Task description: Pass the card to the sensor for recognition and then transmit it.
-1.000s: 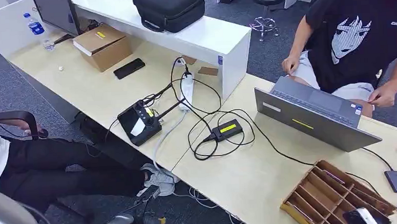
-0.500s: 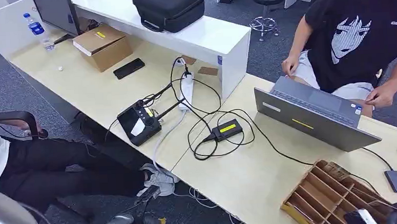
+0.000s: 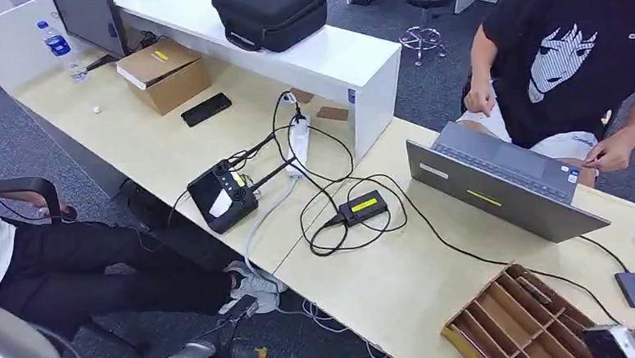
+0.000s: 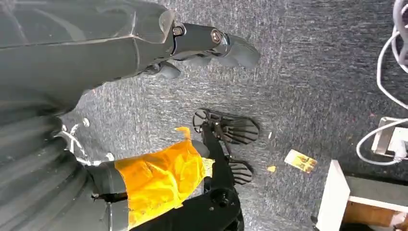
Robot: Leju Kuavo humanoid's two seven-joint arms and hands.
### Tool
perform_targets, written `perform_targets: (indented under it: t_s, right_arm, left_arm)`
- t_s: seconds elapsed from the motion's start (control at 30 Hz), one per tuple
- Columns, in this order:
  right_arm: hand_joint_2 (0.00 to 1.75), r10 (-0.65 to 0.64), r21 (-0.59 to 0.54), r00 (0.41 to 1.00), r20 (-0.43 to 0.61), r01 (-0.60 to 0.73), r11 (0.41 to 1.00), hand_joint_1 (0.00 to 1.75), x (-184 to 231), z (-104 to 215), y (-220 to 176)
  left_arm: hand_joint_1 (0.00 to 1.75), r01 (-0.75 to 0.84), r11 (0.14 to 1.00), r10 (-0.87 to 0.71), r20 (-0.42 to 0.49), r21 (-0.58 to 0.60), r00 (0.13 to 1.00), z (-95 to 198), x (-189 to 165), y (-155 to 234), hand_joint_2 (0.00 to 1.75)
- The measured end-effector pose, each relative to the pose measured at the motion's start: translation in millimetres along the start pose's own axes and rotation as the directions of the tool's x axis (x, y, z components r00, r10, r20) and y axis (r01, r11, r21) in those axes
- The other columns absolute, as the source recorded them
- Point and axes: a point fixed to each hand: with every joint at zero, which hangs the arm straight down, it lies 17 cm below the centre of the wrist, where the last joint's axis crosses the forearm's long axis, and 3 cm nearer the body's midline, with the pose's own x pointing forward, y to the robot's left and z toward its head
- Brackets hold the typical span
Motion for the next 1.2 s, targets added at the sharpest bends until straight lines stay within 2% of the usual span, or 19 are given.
perform_targets:
  t_s: [0.17,0.33,0.47,0.7,0.93,0.97,1.2]
  right_arm:
    - [1.75,-0.053,-0.104,0.997,0.052,0.059,0.993,1.75,15.2,-31.5,-46.3]
    - [1.75,-0.073,-0.111,0.993,0.097,0.083,0.99,1.75,29.9,-75.5,-76.9]
    - [1.75,-0.091,-0.062,0.989,0.119,0.099,0.993,1.75,45.3,-121.4,-86.9]
    - [1.75,-0.037,-0.007,0.994,0.1,0.038,0.999,1.75,70.7,-186.2,-94.5]
    - [1.75,-0.021,0.031,0.994,0.106,0.018,0.999,1.75,91.1,-209.5,-88.0]
    - [1.75,-0.02,0.037,0.994,0.111,0.016,0.999,0.0,93.1,-210.0,-85.9]
    - [1.75,-0.057,0.044,0.988,0.144,0.051,0.998,0.0,104.4,-205.9,-80.3]
  left_arm:
    - [0.0,0.01,1.0,-0.01,0.002,-0.002,1.0,-0.3,3.8,-1.1,1.75]
    - [0.0,0.033,0.999,-0.033,-0.002,-0.011,0.999,-1.1,13.7,-5.4,1.75]
    - [0.0,0.061,0.998,-0.061,-0.003,-0.023,0.998,-1.8,27.8,-12.1,1.75]
    - [0.0,0.115,0.992,-0.115,-0.005,-0.05,0.993,-2.2,47.4,-29.8,1.75]
    - [0.0,0.141,0.988,-0.141,0.003,-0.067,0.99,-2.0,57.1,-42.9,1.75]
    - [0.0,0.142,0.987,-0.142,0.003,-0.069,0.99,-2.0,57.2,-44.4,1.75]
    - [0.0,0.132,0.989,-0.131,0.009,-0.072,0.991,-1.9,57.2,-45.4,1.75]
